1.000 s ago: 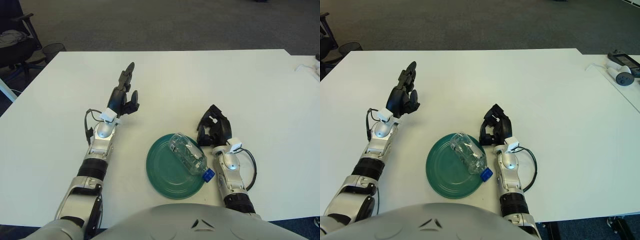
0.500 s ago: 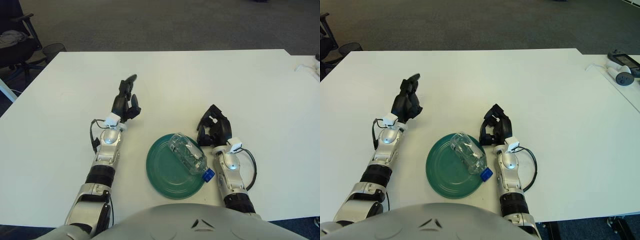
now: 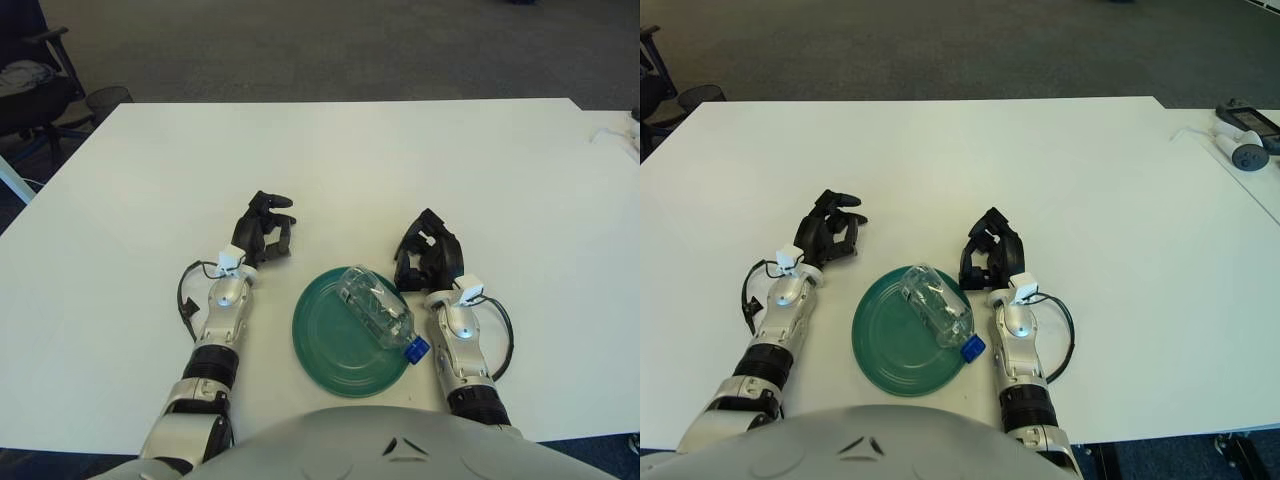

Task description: Put the bottle into the plate.

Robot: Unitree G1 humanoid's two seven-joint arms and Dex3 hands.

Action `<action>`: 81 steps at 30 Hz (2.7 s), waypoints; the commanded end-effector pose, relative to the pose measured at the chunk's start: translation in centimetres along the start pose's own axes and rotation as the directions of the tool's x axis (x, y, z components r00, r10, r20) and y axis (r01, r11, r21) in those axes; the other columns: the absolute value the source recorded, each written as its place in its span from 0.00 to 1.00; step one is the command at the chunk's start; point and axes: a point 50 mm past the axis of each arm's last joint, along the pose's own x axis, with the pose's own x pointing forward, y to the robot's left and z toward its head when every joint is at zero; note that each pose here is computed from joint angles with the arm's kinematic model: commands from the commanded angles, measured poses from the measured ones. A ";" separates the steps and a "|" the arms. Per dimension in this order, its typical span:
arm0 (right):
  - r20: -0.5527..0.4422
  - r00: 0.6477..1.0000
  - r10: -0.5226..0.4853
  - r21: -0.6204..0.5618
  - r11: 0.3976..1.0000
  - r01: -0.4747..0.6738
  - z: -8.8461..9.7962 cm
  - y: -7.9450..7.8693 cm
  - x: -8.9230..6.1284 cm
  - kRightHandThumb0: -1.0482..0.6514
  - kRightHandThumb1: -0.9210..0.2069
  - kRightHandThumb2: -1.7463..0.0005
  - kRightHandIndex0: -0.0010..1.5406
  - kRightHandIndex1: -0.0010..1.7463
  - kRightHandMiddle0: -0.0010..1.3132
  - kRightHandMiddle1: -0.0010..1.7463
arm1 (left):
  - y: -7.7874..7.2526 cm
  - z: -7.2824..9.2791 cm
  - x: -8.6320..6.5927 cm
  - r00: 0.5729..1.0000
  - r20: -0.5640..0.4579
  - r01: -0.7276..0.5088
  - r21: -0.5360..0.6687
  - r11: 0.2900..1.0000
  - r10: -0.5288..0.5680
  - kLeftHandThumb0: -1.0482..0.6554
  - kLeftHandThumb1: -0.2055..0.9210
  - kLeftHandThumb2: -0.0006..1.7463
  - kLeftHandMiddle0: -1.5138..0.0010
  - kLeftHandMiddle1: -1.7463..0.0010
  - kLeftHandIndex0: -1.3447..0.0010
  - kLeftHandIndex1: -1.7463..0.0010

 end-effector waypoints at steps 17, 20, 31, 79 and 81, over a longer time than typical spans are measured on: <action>-0.166 0.985 -0.054 0.018 0.998 0.057 -2.9 -0.9 -2.9 0.62 0.88 0.02 0.61 0.93 0.52 1.00 | -0.1 -4.0 -4.2 0.981 -0.169 -0.066 0.140 0.988 0.090 0.61 0.18 0.95 0.43 0.04 0.53 0.00; -0.161 0.986 -0.048 0.023 0.998 0.053 -2.9 -1.0 -3.0 0.62 0.88 0.02 0.61 0.94 0.51 1.00 | -0.2 -4.0 -4.4 0.980 -0.163 -0.090 0.144 0.985 0.113 0.61 0.16 0.97 0.42 0.03 0.52 0.00; -0.165 0.985 -0.049 0.027 0.998 0.055 -2.9 -1.1 -2.9 0.62 0.88 0.01 0.60 0.94 0.51 1.00 | -0.4 -3.9 -4.8 0.974 -0.142 -0.161 0.111 0.981 0.176 0.61 0.14 1.00 0.42 0.00 0.50 0.00; -0.146 0.986 -0.085 -0.004 0.996 0.085 -2.4 -1.3 -2.7 0.62 0.88 0.02 0.61 0.93 0.51 1.00 | -1.4 -1.7 -5.4 0.951 -0.013 -0.308 0.091 0.947 0.310 0.61 0.11 1.00 0.40 0.03 0.48 0.00; -0.144 0.986 -0.087 -0.001 0.996 0.087 -2.4 -1.3 -2.7 0.62 0.88 0.02 0.61 0.93 0.52 1.00 | -1.4 -1.7 -5.4 0.949 -0.005 -0.313 0.101 0.944 0.315 0.61 0.12 1.00 0.41 0.02 0.48 0.00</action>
